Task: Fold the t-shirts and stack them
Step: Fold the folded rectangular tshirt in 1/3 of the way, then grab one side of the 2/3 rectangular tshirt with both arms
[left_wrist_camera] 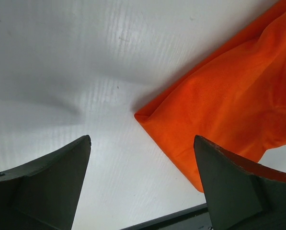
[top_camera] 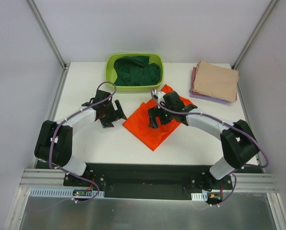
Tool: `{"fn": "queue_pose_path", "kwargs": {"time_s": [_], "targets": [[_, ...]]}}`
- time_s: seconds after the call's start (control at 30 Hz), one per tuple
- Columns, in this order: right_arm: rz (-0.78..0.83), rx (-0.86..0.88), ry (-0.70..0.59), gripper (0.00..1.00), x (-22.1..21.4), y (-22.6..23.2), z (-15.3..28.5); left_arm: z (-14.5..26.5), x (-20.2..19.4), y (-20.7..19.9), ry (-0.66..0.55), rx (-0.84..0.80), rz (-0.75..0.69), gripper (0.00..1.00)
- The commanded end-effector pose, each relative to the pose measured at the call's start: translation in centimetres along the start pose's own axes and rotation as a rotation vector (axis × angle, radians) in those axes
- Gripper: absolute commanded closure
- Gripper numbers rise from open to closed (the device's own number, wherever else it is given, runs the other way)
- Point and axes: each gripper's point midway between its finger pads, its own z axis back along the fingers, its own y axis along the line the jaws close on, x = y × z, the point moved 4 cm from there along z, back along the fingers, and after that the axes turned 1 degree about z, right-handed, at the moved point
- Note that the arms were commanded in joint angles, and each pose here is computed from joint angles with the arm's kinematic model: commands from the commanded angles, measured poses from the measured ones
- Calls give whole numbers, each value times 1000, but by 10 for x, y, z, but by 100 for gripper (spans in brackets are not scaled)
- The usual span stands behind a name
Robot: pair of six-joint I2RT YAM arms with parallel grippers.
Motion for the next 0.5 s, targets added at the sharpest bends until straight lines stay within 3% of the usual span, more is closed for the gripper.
{"fn": "queue_pose_path", "kwargs": {"time_s": [0.0,0.27,0.47], "targets": [[163,111,-30,4,-9,31,29,-9,-9,-19,62,-51,-31,16],[528,189,80,2,-70,97,36,-31,-19,-17,118,-7,-24,40],[581,172,183,1,-96,101,26,-47,-21,-9,144,42,1,54]]}}
